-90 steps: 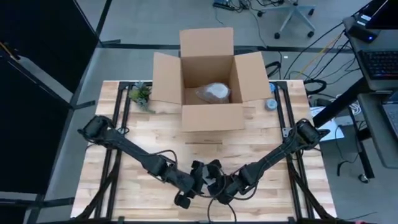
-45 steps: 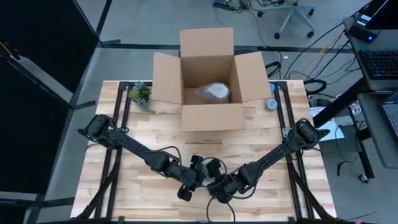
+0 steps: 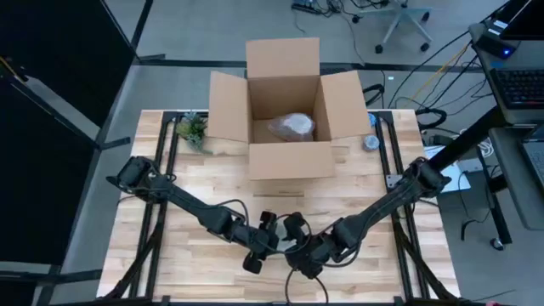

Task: Wrap mug
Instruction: Wrap the orange mug with bubble wrap

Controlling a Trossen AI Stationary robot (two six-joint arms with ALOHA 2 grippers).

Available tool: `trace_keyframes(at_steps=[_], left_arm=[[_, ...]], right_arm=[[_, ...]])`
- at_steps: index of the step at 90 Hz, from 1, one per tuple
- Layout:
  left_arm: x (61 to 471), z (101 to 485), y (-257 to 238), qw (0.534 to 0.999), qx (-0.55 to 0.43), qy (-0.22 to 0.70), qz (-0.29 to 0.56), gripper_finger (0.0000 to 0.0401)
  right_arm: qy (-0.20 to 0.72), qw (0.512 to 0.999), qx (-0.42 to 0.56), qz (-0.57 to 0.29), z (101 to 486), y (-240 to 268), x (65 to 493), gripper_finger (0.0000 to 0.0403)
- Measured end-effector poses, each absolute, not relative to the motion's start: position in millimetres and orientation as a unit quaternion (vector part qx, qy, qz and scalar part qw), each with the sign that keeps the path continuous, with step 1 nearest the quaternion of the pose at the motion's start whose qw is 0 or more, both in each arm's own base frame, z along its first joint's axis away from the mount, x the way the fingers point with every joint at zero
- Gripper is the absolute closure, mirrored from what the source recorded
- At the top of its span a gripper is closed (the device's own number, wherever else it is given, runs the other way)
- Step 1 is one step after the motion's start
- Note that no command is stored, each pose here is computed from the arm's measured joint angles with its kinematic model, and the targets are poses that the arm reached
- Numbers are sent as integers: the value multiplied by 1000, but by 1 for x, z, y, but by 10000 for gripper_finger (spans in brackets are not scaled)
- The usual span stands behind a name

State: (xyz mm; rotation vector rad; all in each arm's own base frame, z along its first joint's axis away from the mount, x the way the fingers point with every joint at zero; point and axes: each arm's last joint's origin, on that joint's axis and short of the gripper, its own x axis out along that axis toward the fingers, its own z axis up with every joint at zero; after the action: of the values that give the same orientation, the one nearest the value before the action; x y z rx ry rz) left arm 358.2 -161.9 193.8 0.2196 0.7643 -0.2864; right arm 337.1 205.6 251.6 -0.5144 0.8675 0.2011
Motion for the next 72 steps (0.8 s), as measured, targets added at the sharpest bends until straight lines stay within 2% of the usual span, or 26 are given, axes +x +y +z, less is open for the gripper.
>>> trace_keyframes(at_steps=[9, 22, 51, 60, 72], left_arm=[[362, 188, -161, 913, 100, 373, -134, 239], [366, 182, -162, 915, 100, 367, -134, 239], [366, 181, -161, 913, 98, 373, -131, 239], [366, 180, -161, 913, 97, 374, -131, 239], [366, 181, -162, 914, 97, 372, -132, 239]], right_arm=[[412, 874, -239, 96, 253, 206, 337, 203], [425, 877, -181, 133, 241, 213, 344, 203], [484, 849, -183, 108, 199, 208, 358, 203], [481, 849, -184, 117, 208, 208, 355, 203], [451, 861, -209, 108, 244, 210, 346, 203]])
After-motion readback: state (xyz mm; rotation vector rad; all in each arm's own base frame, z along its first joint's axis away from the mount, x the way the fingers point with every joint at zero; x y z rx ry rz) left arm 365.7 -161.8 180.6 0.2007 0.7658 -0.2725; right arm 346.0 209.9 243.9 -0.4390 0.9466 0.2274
